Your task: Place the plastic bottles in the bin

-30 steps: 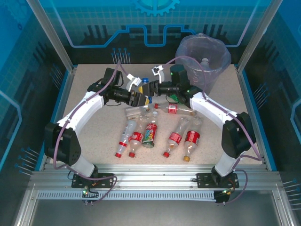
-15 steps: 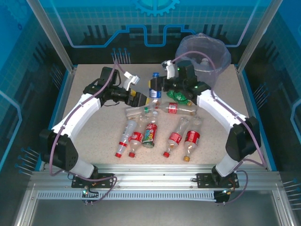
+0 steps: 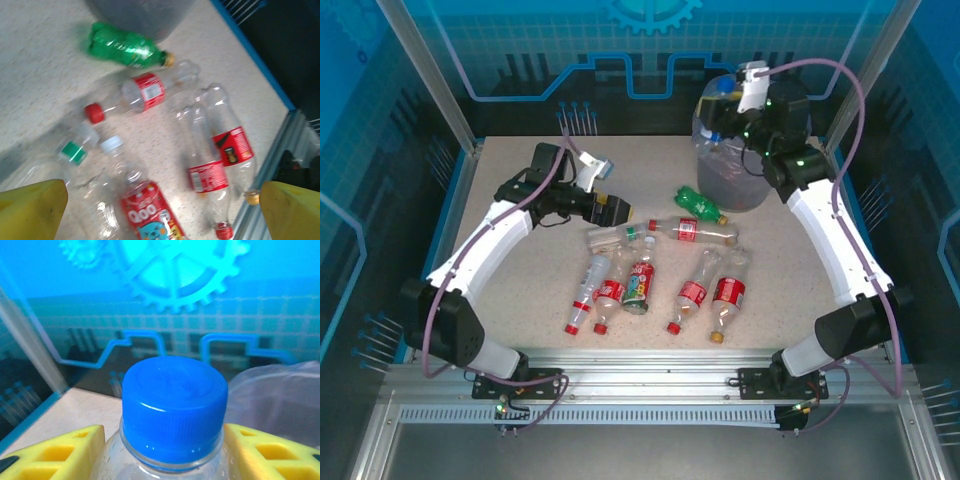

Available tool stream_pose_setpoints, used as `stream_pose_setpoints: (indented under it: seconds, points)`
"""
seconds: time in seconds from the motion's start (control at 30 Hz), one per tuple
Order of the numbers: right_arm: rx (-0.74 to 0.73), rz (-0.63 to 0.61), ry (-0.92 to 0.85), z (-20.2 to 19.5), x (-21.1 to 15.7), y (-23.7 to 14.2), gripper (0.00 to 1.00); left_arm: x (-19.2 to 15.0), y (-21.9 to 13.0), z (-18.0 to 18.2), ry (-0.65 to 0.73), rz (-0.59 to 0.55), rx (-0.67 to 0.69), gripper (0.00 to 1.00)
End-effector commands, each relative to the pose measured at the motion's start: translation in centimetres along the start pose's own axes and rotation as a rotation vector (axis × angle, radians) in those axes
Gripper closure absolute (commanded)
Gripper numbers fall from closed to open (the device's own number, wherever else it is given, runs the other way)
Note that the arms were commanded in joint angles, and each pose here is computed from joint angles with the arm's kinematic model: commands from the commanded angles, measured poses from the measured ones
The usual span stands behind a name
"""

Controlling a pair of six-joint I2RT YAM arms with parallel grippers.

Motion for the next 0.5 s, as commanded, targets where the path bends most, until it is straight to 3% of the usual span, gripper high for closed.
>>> stream_pose_setpoints:
  seconds: [0.0,0.2,0.47]
  points:
    - [-0.212,-0.008,-0.09,-4.2,1.4,0.3,0.57,-0.7,0.7,2.4,-0.034,0.058,0.144,0.01]
    - [-0.439,0.105,-0.195,-9.7,-0.1,3.3,0.57,-0.9,0.5,4.0,-0.046,0.083,0.26,0.01]
    - [-0.479,0.298,-0.183,-13.3,-6.5,7.9,0.57,-1.4,0.6,5.3,-0.051,0.119,0.34,0.01]
Point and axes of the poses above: each hand's point on the last joint's axis, 136 mm out from that joint toward the fingers, its own y axis out along the fingers, its own z axis along the line the jaws close on, x = y × z, the point moved 4 cm from there along -y, back along the fingers, and after that the axes turned 8 degrees about -y, right-handed, at the moved point
